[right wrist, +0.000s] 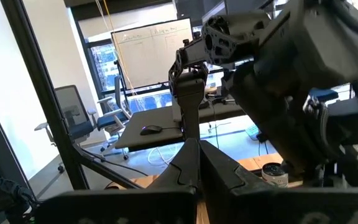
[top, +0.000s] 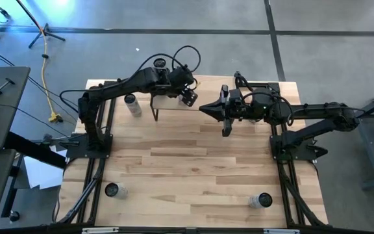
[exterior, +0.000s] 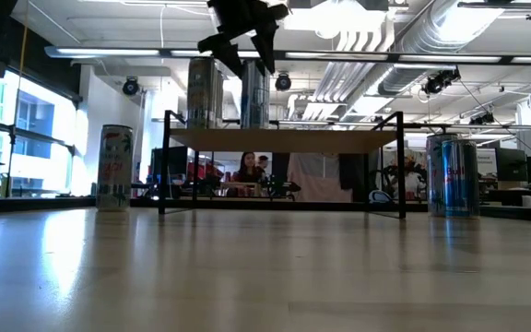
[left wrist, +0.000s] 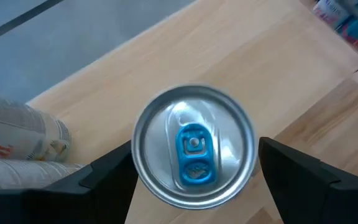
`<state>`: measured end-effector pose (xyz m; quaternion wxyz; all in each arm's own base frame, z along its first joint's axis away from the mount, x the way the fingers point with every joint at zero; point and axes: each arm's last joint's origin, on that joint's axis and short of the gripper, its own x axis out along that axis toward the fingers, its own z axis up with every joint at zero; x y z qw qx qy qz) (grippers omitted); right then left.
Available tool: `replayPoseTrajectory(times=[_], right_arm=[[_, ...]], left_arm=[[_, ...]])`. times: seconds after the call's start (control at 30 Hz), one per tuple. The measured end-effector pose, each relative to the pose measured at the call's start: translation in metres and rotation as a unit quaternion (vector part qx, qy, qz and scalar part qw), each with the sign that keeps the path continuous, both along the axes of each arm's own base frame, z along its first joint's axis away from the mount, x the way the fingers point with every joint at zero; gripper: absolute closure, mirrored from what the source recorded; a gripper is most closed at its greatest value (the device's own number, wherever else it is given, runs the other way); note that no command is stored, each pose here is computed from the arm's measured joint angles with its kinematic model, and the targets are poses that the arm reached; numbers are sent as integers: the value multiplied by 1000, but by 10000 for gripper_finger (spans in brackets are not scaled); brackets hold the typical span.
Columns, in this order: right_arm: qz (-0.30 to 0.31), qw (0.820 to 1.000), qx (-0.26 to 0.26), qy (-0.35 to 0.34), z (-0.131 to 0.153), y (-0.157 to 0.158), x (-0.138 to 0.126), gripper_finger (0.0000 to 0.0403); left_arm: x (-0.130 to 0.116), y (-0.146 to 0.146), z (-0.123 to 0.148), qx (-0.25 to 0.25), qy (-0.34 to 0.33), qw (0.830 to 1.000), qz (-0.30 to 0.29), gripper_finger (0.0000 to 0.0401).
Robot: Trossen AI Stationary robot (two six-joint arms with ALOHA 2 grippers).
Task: Place canned beverage on shelf
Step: Put the left blue soda can on the shelf
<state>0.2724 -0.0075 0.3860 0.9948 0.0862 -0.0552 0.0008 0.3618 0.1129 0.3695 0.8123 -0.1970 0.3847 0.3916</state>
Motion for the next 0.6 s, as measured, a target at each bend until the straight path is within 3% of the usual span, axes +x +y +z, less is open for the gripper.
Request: replayPoseTrajectory(times=[0.37,0.6], right_arm=[[-1,1000,0,-1,0,-1,0,402],[-1,1000,0,-2,0,-1,0,402]], left_arm=[[-18,-10,31,2,3,1000,-26,105],[-36,-44,54,36,6,995,-93,105]])
